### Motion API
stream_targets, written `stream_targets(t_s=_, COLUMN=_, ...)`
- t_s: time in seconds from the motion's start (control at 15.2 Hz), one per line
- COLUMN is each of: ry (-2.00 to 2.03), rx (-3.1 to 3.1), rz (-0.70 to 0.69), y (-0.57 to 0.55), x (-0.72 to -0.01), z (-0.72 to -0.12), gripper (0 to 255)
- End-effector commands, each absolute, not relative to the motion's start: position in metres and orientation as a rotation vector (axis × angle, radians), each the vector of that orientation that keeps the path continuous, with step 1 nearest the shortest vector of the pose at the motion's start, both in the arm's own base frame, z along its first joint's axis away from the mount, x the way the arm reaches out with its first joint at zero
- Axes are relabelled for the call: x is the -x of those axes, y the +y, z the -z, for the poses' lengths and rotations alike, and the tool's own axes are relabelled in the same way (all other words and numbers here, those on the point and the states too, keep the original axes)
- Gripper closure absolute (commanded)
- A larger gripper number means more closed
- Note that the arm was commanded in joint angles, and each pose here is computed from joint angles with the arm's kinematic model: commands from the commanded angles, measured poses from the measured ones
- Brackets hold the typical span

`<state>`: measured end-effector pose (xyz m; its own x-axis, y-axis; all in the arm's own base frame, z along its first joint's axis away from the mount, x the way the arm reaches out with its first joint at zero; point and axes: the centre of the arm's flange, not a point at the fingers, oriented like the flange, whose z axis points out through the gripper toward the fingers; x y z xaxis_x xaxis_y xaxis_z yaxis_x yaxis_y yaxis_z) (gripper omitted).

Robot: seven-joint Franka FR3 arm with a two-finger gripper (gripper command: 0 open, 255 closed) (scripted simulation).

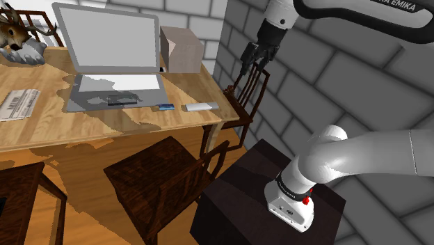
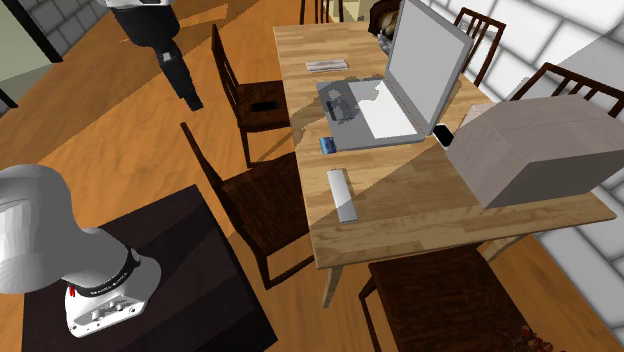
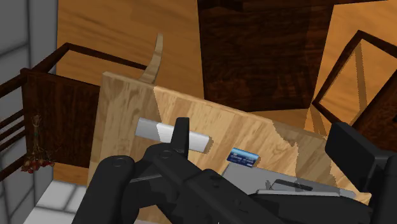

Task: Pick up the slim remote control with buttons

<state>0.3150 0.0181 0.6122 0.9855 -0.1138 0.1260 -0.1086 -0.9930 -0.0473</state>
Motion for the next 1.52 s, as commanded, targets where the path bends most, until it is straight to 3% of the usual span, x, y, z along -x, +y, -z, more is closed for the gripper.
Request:
stream_targets(t_s=0.0, ry=0.173, rx=3.090, rz=0.200, y=0.018, x=-0.315, z=-0.612, gripper=0)
stream_targets(t_s=1.45, ry=-0.766, rx=3.016, rz=0.081, y=-0.093, x=-0.493, z=-0.403, gripper=0)
